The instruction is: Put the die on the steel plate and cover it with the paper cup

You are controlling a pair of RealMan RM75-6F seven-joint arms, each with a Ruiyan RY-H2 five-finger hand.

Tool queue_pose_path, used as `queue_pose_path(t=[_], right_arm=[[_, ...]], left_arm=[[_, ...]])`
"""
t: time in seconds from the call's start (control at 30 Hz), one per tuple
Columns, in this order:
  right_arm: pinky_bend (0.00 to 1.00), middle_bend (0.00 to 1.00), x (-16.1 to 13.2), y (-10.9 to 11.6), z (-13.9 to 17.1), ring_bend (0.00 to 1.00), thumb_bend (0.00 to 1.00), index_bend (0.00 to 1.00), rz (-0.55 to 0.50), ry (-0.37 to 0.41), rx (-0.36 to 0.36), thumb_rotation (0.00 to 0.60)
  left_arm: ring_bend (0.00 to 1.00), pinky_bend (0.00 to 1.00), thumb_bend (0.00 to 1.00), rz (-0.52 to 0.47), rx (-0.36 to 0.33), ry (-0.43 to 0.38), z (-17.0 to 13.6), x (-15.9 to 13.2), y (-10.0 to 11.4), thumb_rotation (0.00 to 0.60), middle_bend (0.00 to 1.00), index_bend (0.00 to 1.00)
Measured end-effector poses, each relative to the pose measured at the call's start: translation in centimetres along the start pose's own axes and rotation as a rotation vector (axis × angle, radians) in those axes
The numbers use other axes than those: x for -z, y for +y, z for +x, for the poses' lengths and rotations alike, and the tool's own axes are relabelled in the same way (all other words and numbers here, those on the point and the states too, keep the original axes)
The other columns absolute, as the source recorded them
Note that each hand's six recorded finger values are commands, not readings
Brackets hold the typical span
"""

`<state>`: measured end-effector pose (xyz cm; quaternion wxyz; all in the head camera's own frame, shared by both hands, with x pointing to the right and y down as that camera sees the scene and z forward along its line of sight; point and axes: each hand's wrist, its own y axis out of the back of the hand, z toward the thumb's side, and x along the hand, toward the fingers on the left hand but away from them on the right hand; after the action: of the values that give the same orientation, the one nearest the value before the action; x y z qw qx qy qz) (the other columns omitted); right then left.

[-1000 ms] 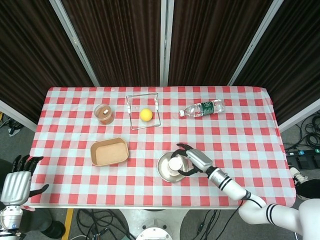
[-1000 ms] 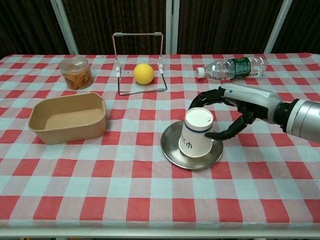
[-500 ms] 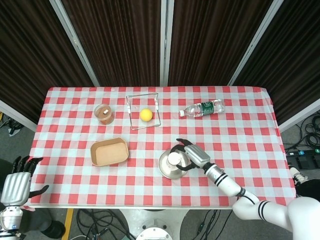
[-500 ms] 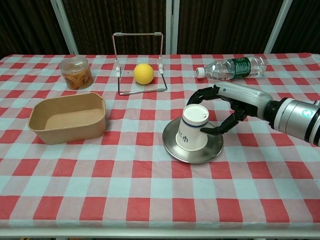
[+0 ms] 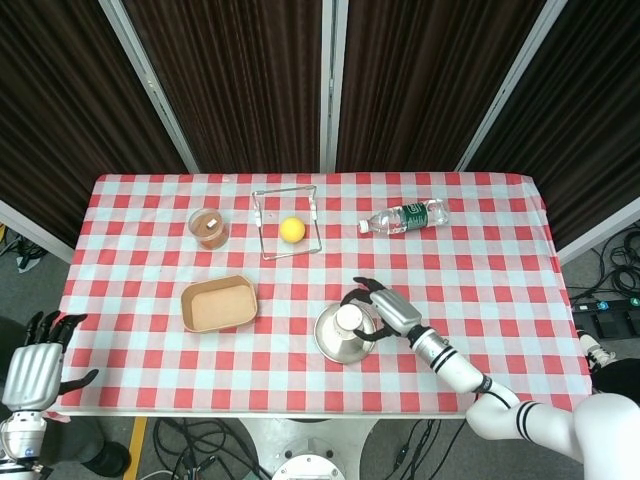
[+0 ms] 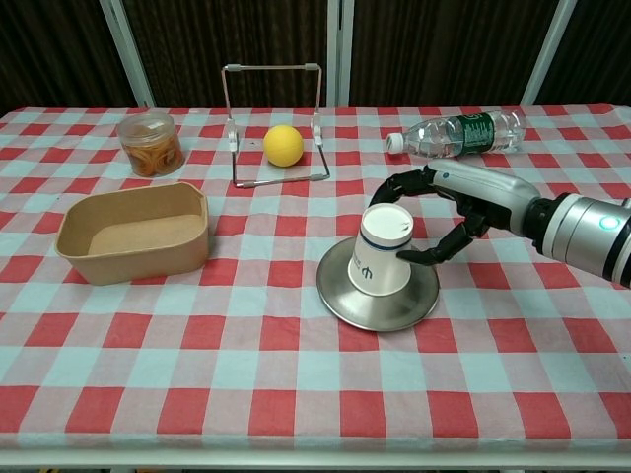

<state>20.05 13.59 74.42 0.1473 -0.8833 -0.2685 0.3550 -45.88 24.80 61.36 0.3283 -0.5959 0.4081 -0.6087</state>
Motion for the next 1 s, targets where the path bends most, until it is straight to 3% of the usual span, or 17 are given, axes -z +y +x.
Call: queue_pose_path(t=[0.17, 0.4, 0.67, 1.0], right_arm=[[0.05, 0.3, -0.8, -1.3, 0.8, 0.03, 0.32, 0.57, -0.001, 0.041, -0.063, 0.6], [0.05, 0.29, 0.1, 0.5, -0.2, 0.03, 0.32, 0.57, -0.005, 0.009, 0.009, 0.6], [0.05, 0.3, -1.5, -1.2, 1.2, 0.03, 0.32, 0.57, 0.007, 0.073, -0.075, 0.6], [0.05, 0.3, 0.4, 0.3, -0.3, 0.03, 0.32, 0.56, -0.006, -0.002, 0.007, 0.6]], left_arm=[[0.09, 0.0, 0.05, 0.003, 0.001, -0.006, 0.1, -0.2, 0.0, 0.6, 0.19, 0.17], [0.09, 0.0, 0.05, 0.003, -0.001, -0.004, 0.1, -0.1, 0.1, 0.6, 0.19, 0.17], [0.09, 0.0, 0.05, 0.006, -0.002, -0.007, 0.1, -0.2, 0.1, 0.6, 0.19, 0.17], [0.09, 0.0, 0.05, 0.002, -0.003, 0.003, -0.1, 0.1, 0.1, 0.6, 0.19, 0.17]])
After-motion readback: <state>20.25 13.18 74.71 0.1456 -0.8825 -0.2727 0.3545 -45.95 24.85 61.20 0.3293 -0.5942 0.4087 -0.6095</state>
